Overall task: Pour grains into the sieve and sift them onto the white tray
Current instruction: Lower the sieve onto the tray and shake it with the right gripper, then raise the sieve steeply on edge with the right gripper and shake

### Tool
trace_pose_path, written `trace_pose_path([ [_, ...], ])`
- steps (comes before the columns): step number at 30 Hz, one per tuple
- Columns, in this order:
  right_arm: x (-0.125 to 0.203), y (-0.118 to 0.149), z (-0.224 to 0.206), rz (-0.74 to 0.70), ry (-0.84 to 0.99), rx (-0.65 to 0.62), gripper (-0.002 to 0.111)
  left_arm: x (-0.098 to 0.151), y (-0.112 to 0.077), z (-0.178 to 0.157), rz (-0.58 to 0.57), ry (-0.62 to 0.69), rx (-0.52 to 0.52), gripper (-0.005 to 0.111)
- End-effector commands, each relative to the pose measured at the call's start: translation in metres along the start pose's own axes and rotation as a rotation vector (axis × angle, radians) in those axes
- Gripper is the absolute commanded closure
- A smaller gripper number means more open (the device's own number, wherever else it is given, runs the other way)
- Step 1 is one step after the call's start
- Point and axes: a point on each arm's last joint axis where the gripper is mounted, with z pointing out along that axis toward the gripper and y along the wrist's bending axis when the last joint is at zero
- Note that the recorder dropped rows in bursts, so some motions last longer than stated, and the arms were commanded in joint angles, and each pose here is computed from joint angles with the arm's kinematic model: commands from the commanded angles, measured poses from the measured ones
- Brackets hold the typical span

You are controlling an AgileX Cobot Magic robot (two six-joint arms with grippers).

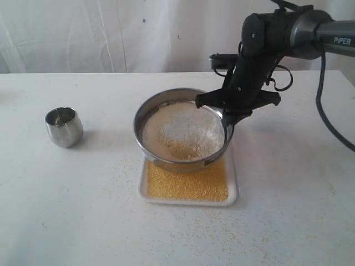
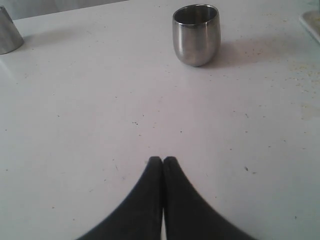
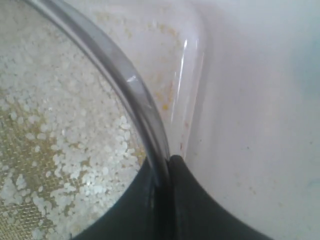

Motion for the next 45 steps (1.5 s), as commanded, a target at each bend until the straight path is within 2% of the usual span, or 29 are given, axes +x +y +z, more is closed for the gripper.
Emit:
trace_pose_path([
  [1, 0.016, 0.007, -0.010, 0.031, 0.175, -0.063, 0.108, 0.001, -0.001, 0.000, -0.010, 0.002, 0.008, 0.107],
  [3, 0.008, 0.006, -0.009, -0.031, 0.090, -0.060, 0.108, 0.001, -0.001, 0.000, -0.010, 0.002, 0.008, 0.107],
  [6, -0.009, 0.002, -0.009, 0.026, -0.086, -0.077, 0.108, 0.001, -0.001, 0.000, -0.010, 0.002, 0.008, 0.107],
  [8, -0.002, 0.005, -0.011, 0.093, -0.004, -0.107, 0.108, 0.001, -0.001, 0.000, -0.010, 0.002, 0.008, 0.107],
  [10, 0.016, 0.007, -0.011, 0.043, 0.183, -0.105, 0.108, 0.001, -0.001, 0.000, -0.010, 0.002, 0.008, 0.107],
  [11, 0.021, 0.009, -0.010, -0.012, 0.221, -0.097, 0.108, 0.001, -0.001, 0.000, -0.010, 0.002, 0.008, 0.107],
  [12, 0.021, 0.009, -0.008, -0.045, 0.206, -0.084, 0.108, 0.001, -0.001, 0.000, -0.010, 0.002, 0.008, 0.107],
  [14, 0.006, 0.003, -0.003, -0.054, 0.056, -0.040, 0.108, 0.001, -0.001, 0.000, -0.010, 0.002, 0.008, 0.107],
  [16, -0.003, -0.003, -0.002, 0.046, -0.029, -0.025, 0.108, 0.001, -0.001, 0.000, -0.010, 0.002, 0.008, 0.107],
  [18, 0.000, -0.005, -0.003, 0.096, 0.015, -0.036, 0.108, 0.001, -0.001, 0.000, -0.010, 0.002, 0.008, 0.107],
  [20, 0.008, -0.005, -0.003, 0.033, 0.090, -0.022, 0.108, 0.001, -0.001, 0.000, -0.010, 0.002, 0.008, 0.107],
  [22, 0.011, -0.003, -0.004, -0.008, 0.080, -0.016, 0.108, 0.001, -0.001, 0.000, -0.010, 0.002, 0.008, 0.107],
  [27, 0.013, 0.010, -0.014, -0.054, -0.047, -0.035, 0.108, 0.001, -0.001, 0.000, -0.010, 0.002, 0.008, 0.107],
  [32, 0.009, 0.027, -0.043, -0.123, -0.260, -0.062, 0.108, 0.001, -0.001, 0.000, -0.010, 0.002, 0.008, 0.107],
  [38, 0.004, 0.025, -0.068, -0.176, -0.377, -0.022, 0.108, 0.001, -0.001, 0.000, -0.010, 0.002, 0.008, 0.107],
  [45, 0.006, 0.021, -0.057, -0.211, -0.433, 0.008, 0.108, 0.001, -0.001, 0.000, -0.010, 0.002, 0.008, 0.107],
])
